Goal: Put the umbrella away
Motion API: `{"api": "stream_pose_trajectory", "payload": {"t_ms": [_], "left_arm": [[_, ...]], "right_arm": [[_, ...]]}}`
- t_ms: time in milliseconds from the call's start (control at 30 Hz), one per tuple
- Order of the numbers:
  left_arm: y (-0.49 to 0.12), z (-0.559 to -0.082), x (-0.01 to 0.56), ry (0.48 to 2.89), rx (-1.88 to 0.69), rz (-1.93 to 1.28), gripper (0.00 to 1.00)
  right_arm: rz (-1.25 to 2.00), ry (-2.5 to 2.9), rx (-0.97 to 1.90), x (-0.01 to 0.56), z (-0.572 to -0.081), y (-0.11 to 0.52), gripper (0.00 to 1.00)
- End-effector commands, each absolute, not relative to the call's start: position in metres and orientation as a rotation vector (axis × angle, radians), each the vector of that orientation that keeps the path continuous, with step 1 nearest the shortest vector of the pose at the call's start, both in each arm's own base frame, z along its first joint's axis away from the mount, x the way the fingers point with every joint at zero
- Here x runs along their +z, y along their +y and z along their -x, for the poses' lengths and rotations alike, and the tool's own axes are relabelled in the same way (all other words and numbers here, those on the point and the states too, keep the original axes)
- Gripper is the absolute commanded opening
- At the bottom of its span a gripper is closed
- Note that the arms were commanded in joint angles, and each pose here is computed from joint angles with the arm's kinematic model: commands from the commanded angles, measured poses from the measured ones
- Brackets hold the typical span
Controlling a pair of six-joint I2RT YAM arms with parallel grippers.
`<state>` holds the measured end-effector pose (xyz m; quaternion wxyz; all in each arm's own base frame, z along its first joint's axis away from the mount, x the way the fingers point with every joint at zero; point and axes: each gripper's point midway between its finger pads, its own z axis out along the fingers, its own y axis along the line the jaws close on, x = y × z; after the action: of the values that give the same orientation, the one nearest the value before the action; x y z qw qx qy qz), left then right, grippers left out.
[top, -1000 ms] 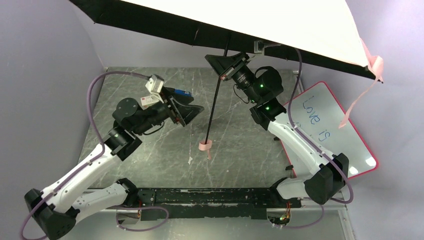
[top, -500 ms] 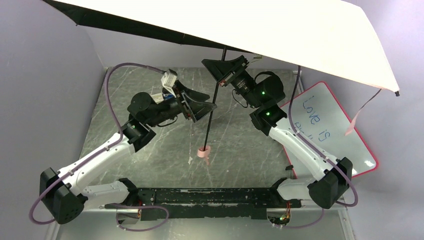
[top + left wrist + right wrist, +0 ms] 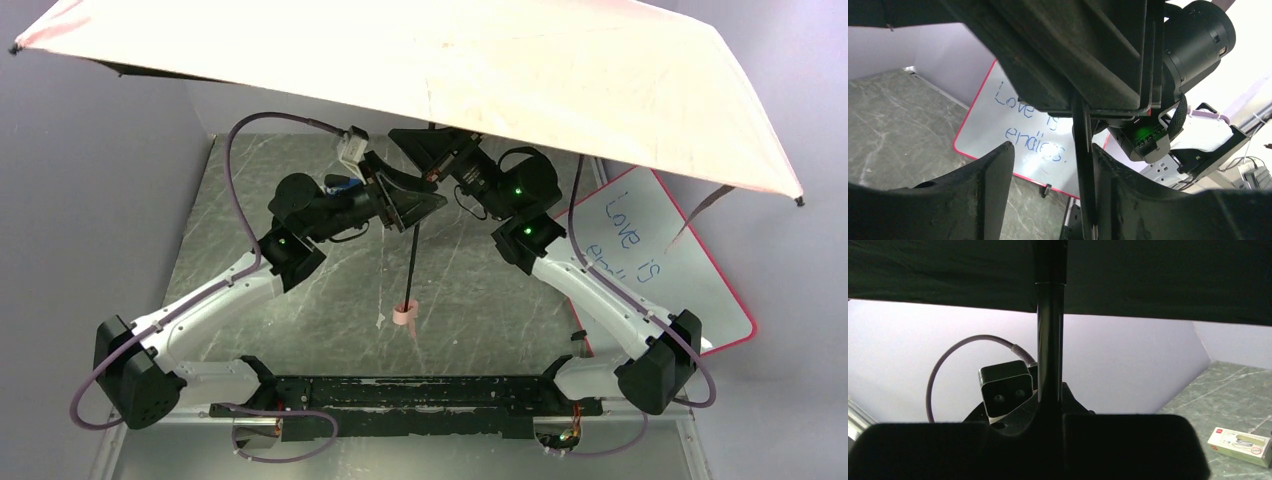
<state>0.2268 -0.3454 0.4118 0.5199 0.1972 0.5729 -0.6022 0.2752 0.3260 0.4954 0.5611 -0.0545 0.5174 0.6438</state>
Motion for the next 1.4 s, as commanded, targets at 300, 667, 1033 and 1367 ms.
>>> {"api": "stream_pose_trajectory", "payload": {"t_ms": [300,667,1033,1367], "left_arm": [[-0.357,-0.226,0.436,1.286,-1.475,-0.515,0.45],[-0.354,-0.225,0.435,1.302,-1.444,-0.528,0.09],[-0.347,-0.235,0.427,1.386,-1.361,-0.486,0.05],[-0.336,-0.238,0.431,1.401,-1.304,-0.446,0.05]], "right_arm": [[0.179,1.111,1.511,0.516,-0.258,0.324,0.0],[0.169,1.139,1.433,0.508,-0.267,0.321,0.0],[0.123,1.139,1.368,0.508,-0.267,0.305,0.29],[0.058,1.182,1.236,0.497,-0.264,0.274,0.56]]}}
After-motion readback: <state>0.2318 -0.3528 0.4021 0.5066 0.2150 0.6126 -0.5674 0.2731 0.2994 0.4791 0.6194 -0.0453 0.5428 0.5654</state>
